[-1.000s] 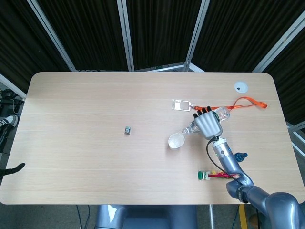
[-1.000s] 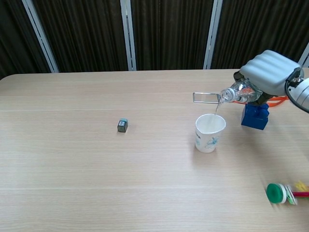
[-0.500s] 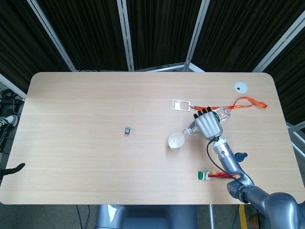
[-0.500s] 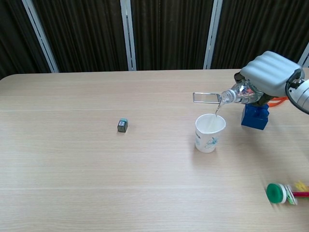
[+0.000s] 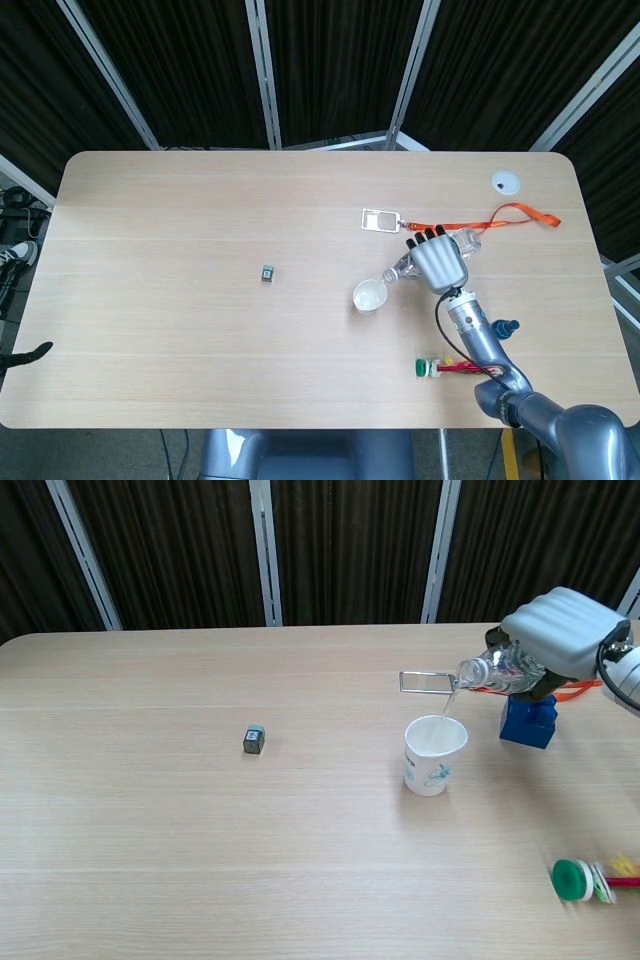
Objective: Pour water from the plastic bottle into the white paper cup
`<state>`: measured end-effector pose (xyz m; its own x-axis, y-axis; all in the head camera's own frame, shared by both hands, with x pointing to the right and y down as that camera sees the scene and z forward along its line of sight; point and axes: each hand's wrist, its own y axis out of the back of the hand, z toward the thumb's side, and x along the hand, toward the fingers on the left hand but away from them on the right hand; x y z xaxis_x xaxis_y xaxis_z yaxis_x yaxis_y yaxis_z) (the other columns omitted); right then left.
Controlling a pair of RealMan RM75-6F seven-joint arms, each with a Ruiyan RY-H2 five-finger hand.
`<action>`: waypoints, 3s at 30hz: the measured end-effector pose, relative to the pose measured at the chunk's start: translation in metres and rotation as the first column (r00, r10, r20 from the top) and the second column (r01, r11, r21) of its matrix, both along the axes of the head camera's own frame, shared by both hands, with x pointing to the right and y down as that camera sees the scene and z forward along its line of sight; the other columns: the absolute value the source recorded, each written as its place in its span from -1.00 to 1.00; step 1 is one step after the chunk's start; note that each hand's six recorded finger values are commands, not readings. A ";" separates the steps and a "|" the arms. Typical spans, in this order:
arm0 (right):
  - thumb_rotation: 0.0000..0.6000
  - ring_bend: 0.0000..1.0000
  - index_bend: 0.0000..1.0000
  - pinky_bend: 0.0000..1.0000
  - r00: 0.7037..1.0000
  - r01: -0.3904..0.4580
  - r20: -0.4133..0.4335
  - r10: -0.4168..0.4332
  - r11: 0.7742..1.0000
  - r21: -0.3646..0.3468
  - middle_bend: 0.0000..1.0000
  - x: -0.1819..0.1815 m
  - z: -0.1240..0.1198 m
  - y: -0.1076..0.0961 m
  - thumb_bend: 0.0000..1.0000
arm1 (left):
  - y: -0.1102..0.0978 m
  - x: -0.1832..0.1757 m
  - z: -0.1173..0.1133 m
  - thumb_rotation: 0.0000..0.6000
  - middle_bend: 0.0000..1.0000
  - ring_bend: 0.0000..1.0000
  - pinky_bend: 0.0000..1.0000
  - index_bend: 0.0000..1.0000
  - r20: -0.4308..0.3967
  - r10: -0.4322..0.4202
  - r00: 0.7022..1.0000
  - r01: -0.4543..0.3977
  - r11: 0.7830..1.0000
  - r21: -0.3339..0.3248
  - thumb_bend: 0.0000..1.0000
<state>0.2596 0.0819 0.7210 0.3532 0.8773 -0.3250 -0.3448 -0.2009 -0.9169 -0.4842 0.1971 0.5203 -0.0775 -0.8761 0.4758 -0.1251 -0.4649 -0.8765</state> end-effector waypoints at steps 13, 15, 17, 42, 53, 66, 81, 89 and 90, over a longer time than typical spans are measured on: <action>1.00 0.06 0.10 0.00 0.929 -0.202 0.287 0.234 0.970 -0.138 0.24 0.006 -0.018 -0.009 -0.08 | 0.000 0.000 0.001 1.00 -1.00 -1.00 -1.00 -1.00 0.002 0.000 1.000 0.000 1.000 -0.002 -0.96; 1.00 0.06 0.10 0.00 0.907 -0.226 0.324 0.268 0.960 -0.162 0.24 0.008 -0.021 -0.010 -0.07 | 0.000 0.000 0.000 1.00 -1.00 -1.00 -1.00 -1.00 0.005 0.001 1.000 -0.001 1.000 0.001 -0.96; 1.00 0.06 0.10 0.00 0.879 -0.253 0.362 0.309 0.948 -0.195 0.24 0.010 -0.024 -0.011 -0.07 | 0.000 0.000 0.000 1.00 -1.00 -1.00 -1.00 -1.00 0.005 0.000 1.000 0.000 1.000 0.002 -0.96; 1.00 0.07 0.11 0.00 0.439 -0.292 0.630 0.640 0.765 -0.574 0.26 0.035 -0.035 0.025 0.04 | 0.002 0.002 0.001 1.00 -1.00 -1.00 -1.00 -1.00 0.001 0.003 1.000 -0.003 1.000 -0.004 -0.96; 1.00 0.07 0.11 0.00 0.405 -0.256 0.656 0.637 0.768 -0.588 0.26 0.031 -0.020 0.042 0.04 | 0.002 0.002 0.000 1.00 -1.00 -1.00 -1.00 -1.00 0.002 0.002 1.000 -0.002 1.000 -0.001 -0.96; 1.00 0.07 0.11 0.00 0.362 -0.257 0.669 0.649 0.759 -0.598 0.26 0.028 -0.005 0.048 0.05 | 0.002 0.002 0.001 1.00 -1.00 -1.00 -1.00 -1.00 0.002 0.001 1.000 -0.001 1.000 -0.007 -0.96; 1.00 0.04 0.06 0.00 0.359 -0.236 0.665 0.655 0.753 -0.614 0.23 0.023 0.004 0.054 -0.22 | 0.002 0.002 0.002 1.00 -1.00 -1.00 -1.00 -1.00 0.003 0.001 1.000 -0.001 1.000 -0.014 -0.96; 1.00 0.01 0.05 0.00 0.332 -0.226 0.663 0.671 0.739 -0.634 0.20 0.023 0.009 0.058 -0.35 | 0.003 0.003 0.002 1.00 -1.00 -1.00 -1.00 -1.00 0.001 0.003 1.000 -0.003 1.000 -0.020 -0.96; 1.00 0.01 0.05 0.00 0.328 -0.225 0.664 0.672 0.738 -0.636 0.20 0.023 0.009 0.058 -0.35 | 0.003 0.003 0.003 1.00 -1.00 -1.00 -1.00 -1.00 0.001 0.003 1.000 -0.003 1.000 -0.020 -0.96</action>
